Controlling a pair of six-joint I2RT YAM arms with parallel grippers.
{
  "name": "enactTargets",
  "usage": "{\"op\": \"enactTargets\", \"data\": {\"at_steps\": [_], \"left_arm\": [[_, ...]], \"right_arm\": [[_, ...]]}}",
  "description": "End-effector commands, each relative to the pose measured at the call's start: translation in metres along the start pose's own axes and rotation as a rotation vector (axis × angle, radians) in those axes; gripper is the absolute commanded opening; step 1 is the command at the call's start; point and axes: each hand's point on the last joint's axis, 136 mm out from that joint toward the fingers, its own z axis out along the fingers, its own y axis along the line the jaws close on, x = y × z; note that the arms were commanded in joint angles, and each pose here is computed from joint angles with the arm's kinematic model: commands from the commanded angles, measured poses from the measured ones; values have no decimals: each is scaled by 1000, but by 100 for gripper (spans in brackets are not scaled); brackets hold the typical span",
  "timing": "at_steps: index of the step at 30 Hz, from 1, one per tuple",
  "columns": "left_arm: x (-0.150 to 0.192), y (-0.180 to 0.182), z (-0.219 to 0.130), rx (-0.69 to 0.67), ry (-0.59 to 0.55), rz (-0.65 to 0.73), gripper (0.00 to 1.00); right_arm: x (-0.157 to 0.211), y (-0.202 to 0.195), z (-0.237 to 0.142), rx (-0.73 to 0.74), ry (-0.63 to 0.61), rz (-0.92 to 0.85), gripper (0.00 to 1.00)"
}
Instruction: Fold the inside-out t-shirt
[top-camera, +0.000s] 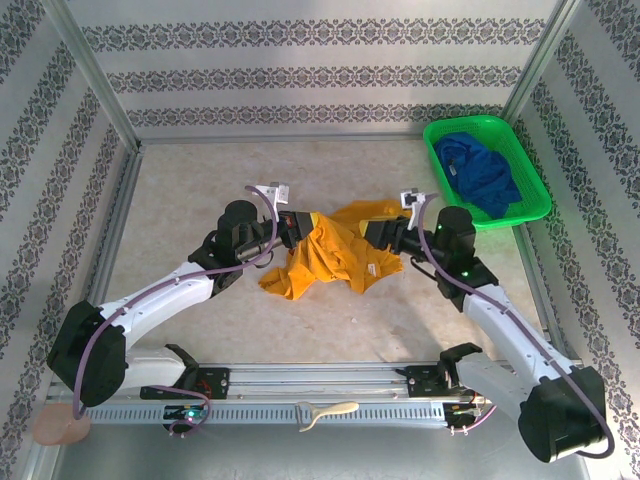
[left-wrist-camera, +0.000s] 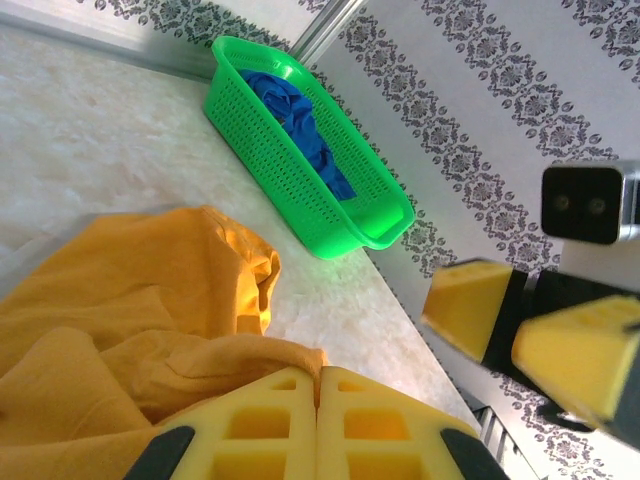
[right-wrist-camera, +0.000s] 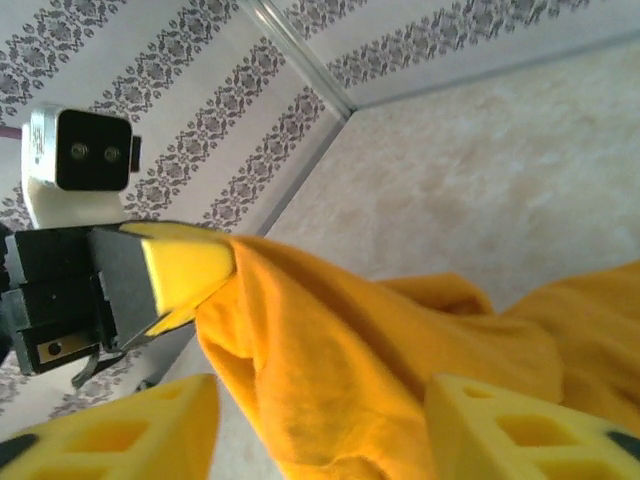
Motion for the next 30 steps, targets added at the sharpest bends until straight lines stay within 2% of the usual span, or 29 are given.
{"op": "enactTargets", "data": {"at_steps": [1, 10, 14, 15, 16, 17, 18, 19, 21, 22, 23, 24, 26, 30], "left_arm": [[-13, -7, -3, 29, -37, -12, 0], [-15, -13, -2, 58, -37, -25, 0], [-18, -15, -1, 69, -46, -32, 0], [-18, -15, -1, 70, -47, -36, 0], [-18, -16, -1, 72, -48, -37, 0], [-18, -16, -1, 73, -47, -39, 0], [-19, -16, -1, 73, -46, -40, 0], [-18, -16, -2, 68, -44, -41, 3], [-19, -12, -7, 33, -53, -37, 28], [-19, -7, -12, -1, -62, -34, 44], [-20, 0, -19, -44, -73, -31, 56], [-20, 6, -25, -79, -80, -30, 63], [-15, 23, -40, -174, -76, -46, 73], [14, 56, -63, -334, 10, -88, 77]], "right_arm": [[14, 7, 1, 25, -12, -21, 66], [33, 17, 36, 39, 58, -57, 70], [33, 15, 58, 46, 94, -56, 66], [32, 14, 62, 47, 99, -55, 61], [31, 13, 64, 51, 102, -51, 44], [29, 12, 65, 60, 105, -44, 18], [26, 12, 63, 63, 104, -45, 0], [21, 10, 57, 80, 97, -45, 0], [7, 2, 35, 131, 53, -28, 0], [-4, 0, 20, 153, 19, -20, 0], [-12, -3, 3, 179, -11, -14, 0], [-17, -7, -12, 214, -26, -8, 0], [-25, -6, -45, 264, -70, -14, 0], [-20, -4, -85, 346, -92, -14, 0]]}}
